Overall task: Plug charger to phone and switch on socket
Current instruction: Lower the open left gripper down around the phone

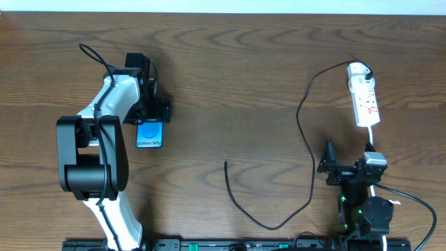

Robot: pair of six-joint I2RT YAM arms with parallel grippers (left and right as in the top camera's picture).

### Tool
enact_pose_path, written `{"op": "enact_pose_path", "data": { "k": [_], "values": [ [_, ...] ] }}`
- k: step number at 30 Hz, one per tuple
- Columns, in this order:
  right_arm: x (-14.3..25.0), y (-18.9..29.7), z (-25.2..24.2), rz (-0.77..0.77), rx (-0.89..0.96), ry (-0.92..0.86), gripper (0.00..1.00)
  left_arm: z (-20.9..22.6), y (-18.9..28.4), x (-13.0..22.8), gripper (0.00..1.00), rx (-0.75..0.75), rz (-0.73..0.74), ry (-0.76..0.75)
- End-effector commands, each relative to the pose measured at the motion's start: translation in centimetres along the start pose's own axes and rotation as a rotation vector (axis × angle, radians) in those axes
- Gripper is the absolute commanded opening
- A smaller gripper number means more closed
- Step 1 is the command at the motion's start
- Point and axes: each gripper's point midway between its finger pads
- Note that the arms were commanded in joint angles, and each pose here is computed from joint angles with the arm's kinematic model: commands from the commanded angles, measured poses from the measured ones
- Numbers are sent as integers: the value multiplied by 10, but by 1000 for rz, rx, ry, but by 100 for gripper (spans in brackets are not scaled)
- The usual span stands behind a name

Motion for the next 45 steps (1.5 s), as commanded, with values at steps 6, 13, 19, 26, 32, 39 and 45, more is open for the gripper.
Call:
{"op": "enact_pose_path", "data": {
  "k": [6, 13, 19, 26, 32, 39, 45],
  "values": [
    [1, 0, 1, 2, 1, -14, 99, 3, -14, 12, 98, -8, 34, 5],
    [1, 0, 1, 2, 1, -14, 99, 3, -16, 12, 98, -5, 32, 5],
    [1, 0, 1, 2, 1, -14, 99, -9, -17, 15, 98, 63, 47, 6],
    [1, 0, 1, 2, 0, -14, 99, -7, -21, 20, 98, 60, 56, 6],
    [1, 0, 1, 2, 1, -14, 99, -6, -23, 24, 98, 56, 66, 6],
    [1, 0, 1, 2, 0, -14, 99, -6, -23, 24, 98, 56, 66, 6],
    [1, 0, 1, 2, 1, -14, 99, -6, -23, 24, 98, 56, 66, 6]
  ]
}}
Point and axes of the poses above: each gripper's point midway between its finger pads, its own y axis back along the fingers, its own z axis along the line the jaws close on, x = y × z, and after that the axes turned 15 degrees about y, right-handed
